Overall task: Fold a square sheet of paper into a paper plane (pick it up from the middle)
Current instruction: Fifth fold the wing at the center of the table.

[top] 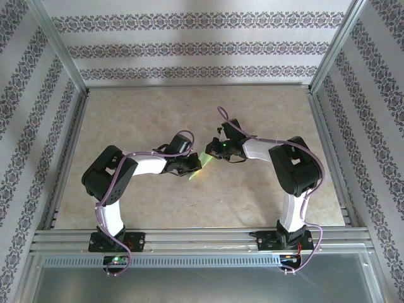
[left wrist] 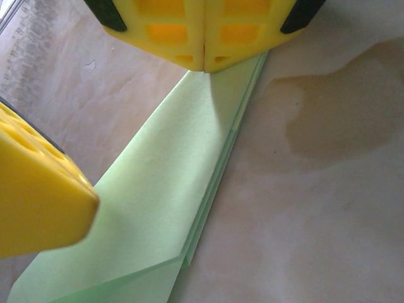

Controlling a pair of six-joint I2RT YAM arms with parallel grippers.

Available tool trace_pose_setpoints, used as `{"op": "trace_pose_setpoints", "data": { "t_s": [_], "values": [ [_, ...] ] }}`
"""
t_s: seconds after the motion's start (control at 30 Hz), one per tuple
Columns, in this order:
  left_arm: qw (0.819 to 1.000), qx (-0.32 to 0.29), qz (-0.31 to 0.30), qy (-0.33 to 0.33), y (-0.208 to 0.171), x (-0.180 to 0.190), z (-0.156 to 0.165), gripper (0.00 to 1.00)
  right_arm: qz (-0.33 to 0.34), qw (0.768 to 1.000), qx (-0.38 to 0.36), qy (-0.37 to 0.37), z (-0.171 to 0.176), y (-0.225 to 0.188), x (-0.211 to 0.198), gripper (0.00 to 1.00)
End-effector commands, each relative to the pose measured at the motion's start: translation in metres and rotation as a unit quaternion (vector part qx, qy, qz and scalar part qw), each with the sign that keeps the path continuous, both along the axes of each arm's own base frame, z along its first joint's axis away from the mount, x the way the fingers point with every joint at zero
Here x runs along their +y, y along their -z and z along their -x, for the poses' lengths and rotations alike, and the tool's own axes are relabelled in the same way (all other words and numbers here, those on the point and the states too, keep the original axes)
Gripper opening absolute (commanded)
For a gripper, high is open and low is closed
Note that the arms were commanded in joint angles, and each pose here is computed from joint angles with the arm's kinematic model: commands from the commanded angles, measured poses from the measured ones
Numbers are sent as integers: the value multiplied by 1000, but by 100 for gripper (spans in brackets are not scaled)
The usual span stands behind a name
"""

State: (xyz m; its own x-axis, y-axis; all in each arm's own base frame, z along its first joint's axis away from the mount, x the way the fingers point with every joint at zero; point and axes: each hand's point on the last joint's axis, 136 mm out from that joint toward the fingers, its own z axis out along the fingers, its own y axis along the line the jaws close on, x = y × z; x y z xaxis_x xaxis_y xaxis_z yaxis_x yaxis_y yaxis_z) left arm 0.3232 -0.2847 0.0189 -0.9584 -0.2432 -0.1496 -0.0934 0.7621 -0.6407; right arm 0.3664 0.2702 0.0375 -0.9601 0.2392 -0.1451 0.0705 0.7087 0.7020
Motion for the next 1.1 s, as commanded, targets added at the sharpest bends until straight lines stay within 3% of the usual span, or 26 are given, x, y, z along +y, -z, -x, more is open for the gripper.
{"op": "trace_pose_setpoints", "data": {
  "t_s": [0.0, 0.3, 0.5, 0.83, 1.07],
  "values": [
    [997, 51, -62, -7, 28, 27, 20, 0, 2, 1000, -1, -2, -7, 2, 5, 7],
    [999, 29, -23, 11, 2, 9, 10, 0, 37, 998, 43, 5, 4, 39, -5, 7],
    [999, -17, 15, 28, -29, -12, -13, 8, 48, 997, 64, 7, 10, 51, -9, 6],
    [1000, 9, -14, 21, 6, -6, -16, 8, 62, 995, 78, 9, 15, 58, -15, 6],
    [998, 44, -35, 28, 27, 9, 10, 8, 79, 993, 91, 15, 18, 62, -23, 5]
  ]
}}
